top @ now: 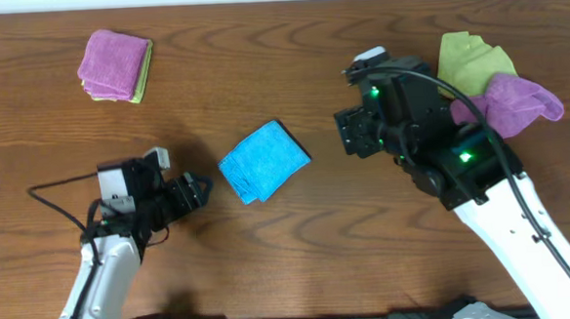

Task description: Fold the cloth

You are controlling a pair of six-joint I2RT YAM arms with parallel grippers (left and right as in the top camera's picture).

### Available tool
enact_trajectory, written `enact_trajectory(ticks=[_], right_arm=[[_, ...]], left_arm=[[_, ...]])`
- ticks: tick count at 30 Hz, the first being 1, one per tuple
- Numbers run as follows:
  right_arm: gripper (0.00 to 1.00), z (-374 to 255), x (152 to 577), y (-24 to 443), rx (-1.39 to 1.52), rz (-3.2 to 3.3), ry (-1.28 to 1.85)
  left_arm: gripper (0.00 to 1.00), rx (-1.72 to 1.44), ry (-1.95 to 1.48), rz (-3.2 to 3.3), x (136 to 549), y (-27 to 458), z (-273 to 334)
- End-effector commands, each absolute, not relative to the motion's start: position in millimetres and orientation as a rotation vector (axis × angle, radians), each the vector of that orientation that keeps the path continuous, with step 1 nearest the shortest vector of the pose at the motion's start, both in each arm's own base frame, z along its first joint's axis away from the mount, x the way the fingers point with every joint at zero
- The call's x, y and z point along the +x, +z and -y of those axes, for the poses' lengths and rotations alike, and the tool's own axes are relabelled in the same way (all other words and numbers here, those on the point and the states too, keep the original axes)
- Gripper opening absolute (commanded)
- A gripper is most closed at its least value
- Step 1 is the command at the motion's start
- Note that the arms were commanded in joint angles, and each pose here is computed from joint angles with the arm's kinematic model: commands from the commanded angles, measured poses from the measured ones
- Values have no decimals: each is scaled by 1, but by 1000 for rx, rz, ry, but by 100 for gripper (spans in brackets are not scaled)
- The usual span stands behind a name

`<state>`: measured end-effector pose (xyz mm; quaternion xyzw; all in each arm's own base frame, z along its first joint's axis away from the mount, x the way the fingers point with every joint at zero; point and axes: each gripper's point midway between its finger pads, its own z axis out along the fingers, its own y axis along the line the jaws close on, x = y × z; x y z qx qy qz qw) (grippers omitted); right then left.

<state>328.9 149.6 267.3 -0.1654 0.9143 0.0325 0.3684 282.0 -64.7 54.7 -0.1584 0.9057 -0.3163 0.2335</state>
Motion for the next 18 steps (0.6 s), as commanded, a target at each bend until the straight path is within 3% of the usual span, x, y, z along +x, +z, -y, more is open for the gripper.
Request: enact_trajectory(ticks=[1, 18], right_arm=[[76, -141, 328, 274, -424, -2334, 56], [76, -140, 324, 270, -432, -2356, 51]], left_arm=[[79, -532, -1036, -2440, 278, 56, 78], [85, -610, -1198, -2349, 286, 57, 97]])
